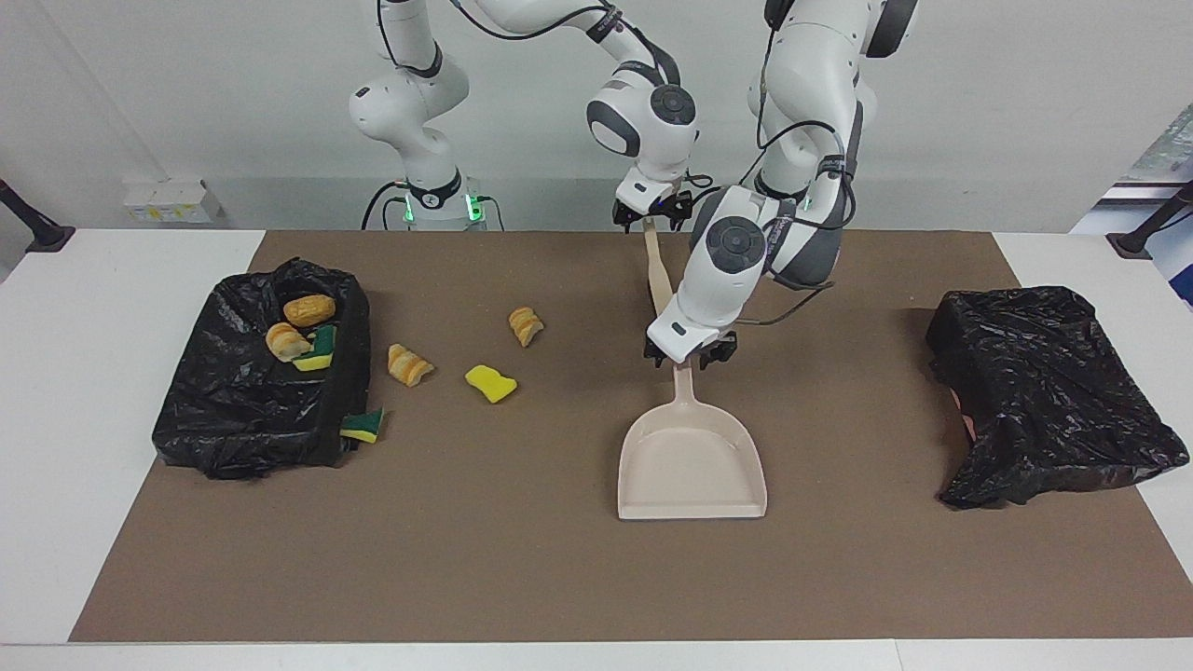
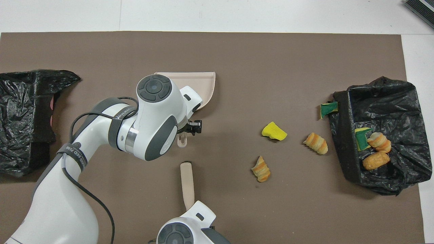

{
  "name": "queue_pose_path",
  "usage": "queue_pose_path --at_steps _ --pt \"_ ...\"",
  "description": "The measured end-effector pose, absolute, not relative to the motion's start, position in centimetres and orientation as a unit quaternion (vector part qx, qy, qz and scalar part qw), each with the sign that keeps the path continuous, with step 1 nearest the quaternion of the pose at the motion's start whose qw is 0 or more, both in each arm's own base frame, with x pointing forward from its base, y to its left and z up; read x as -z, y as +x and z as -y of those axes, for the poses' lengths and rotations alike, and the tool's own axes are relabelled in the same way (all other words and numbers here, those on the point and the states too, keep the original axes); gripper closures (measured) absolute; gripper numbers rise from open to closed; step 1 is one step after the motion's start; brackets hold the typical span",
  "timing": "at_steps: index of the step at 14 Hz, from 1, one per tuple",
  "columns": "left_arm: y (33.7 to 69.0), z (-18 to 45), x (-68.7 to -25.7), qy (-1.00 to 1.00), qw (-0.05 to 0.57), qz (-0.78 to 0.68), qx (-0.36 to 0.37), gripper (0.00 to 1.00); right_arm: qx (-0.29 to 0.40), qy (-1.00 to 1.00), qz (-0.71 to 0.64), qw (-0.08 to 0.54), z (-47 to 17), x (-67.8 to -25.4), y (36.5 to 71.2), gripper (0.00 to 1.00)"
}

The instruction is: Sweep and dump trash in bin

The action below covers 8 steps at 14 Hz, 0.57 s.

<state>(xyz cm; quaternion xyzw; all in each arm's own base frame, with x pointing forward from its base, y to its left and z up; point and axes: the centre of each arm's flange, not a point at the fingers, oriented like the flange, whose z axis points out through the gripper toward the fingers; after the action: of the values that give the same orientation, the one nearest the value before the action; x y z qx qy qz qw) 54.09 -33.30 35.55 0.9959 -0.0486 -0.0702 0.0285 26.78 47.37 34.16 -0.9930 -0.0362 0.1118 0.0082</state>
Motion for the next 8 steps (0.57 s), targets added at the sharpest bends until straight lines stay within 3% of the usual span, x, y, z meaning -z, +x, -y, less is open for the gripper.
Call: queue_pose_path --at_steps 2,3,8 --pt "54.2 33.3 -35.6 0.996 0.03 0.047 0.067 0.58 -0.107 -0.994 0.034 0.012 -47.2 -33.6 26.7 0.04" --pt "54.2 33.3 -35.6 0.996 0.03 0.047 0.066 0.68 -0.106 -0.994 0.033 0.013 -47.1 -33.4 26.7 0.1" --pt "55.5 31.6 -37.4 0.995 0.037 0.079 0.046 0.68 -0.1 -0.994 0.04 0.019 -47.5 -33.6 26.0 0.7"
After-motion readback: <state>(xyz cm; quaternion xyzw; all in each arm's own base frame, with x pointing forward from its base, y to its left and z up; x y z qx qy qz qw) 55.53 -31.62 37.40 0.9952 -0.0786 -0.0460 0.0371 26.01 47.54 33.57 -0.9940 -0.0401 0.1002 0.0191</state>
